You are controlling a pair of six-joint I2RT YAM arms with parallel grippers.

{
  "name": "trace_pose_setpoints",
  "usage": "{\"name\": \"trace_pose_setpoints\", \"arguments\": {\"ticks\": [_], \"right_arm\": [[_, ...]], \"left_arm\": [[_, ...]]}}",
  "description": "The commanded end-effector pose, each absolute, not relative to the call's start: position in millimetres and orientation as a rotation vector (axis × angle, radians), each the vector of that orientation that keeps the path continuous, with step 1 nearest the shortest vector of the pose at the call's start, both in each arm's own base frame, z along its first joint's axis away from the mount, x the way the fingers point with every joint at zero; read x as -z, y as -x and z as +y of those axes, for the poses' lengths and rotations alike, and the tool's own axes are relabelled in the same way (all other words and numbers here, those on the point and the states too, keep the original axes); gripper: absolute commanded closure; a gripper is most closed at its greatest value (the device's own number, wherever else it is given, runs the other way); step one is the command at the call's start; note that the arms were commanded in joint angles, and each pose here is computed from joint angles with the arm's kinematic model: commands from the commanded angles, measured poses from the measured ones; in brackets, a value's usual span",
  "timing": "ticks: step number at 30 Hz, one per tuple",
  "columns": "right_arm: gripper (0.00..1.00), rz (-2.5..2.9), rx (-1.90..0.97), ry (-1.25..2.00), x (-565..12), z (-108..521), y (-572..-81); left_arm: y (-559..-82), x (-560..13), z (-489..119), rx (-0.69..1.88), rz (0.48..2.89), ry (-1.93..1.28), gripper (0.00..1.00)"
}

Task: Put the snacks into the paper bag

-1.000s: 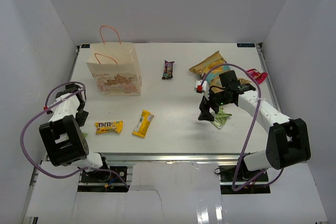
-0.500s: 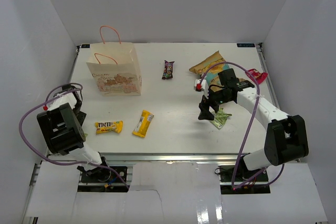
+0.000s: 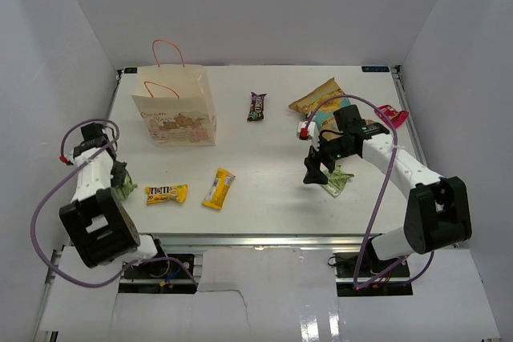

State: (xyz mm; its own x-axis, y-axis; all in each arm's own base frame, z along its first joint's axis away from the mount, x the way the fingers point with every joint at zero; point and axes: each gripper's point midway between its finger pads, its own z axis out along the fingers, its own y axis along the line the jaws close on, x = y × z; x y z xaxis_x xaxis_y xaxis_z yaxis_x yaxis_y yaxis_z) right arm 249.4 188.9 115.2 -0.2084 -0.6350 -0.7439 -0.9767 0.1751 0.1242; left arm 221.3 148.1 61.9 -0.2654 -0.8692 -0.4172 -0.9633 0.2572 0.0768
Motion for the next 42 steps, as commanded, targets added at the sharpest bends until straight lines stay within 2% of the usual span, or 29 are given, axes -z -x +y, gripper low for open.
{"name": "trace_pose_setpoints", "arguments": {"ticks": [1,6,8,12,15,18,23,29,30,31,35,38,42], "right_arm": [[0.1,1.872,-0.81,1.508,-128.9,190.5,-251.1],[0.1,1.87,-0.814,1.501,-132.1,192.9,-257.0],[0.1,1.862,-0.815,1.497,-136.5,194.7,-260.2],[0.1,1.851,-0.82,1.495,-139.4,197.2,-264.1],[0.1,1.847,-0.836,1.485,-141.5,199.3,-264.2],[0.1,1.834,-0.831,1.486,-144.6,200.0,-264.1],[0.1,1.828,-0.82,1.489,-144.9,198.5,-262.1],[0.1,1.836,-0.812,1.485,-141.0,195.4,-257.4],[0.1,1.835,-0.814,1.484,-141.2,195.6,-257.1],[0.1,1.832,-0.805,1.491,-140.1,196.0,-256.1],[0.1,1.689,-0.726,1.732,-130.4,222.3,-234.2],[0.1,1.297,-0.694,2.003,-129.2,256.5,-215.8],[0.1,0.859,-0.764,2.14,-138.5,279.7,-204.1]], "left_arm": [[-266.2,-131.9,124.4,-0.058,2.081,1.519,1.0],[-318.4,-270.2,85.8,0.369,1.866,1.273,1.0],[-330.0,-334.6,85.4,0.41,1.748,1.162,1.0],[-348.0,-410.8,73.1,0.536,1.643,1.006,1.0],[-378.5,-435.8,41.4,0.74,1.659,0.85,1.0],[-405.2,-443.7,18.2,0.791,1.702,0.753,1.0],[-436.3,-419.0,9.3,0.795,1.771,0.767,1.0],[-447.7,-384.5,5.0,0.789,1.838,0.825,0.98],[-448.2,-381.5,4.0,0.794,1.844,0.834,0.92],[-448.3,-376.8,1.5,0.807,1.859,0.833,0.71],[-446.8,-376.9,-5.4,0.831,1.877,0.796,0.17],[-441.7,-398.2,-6.0,0.802,1.851,0.7,0.07],[-421.2,-430.7,7.4,0.654,1.79,0.649,0.07]]}}
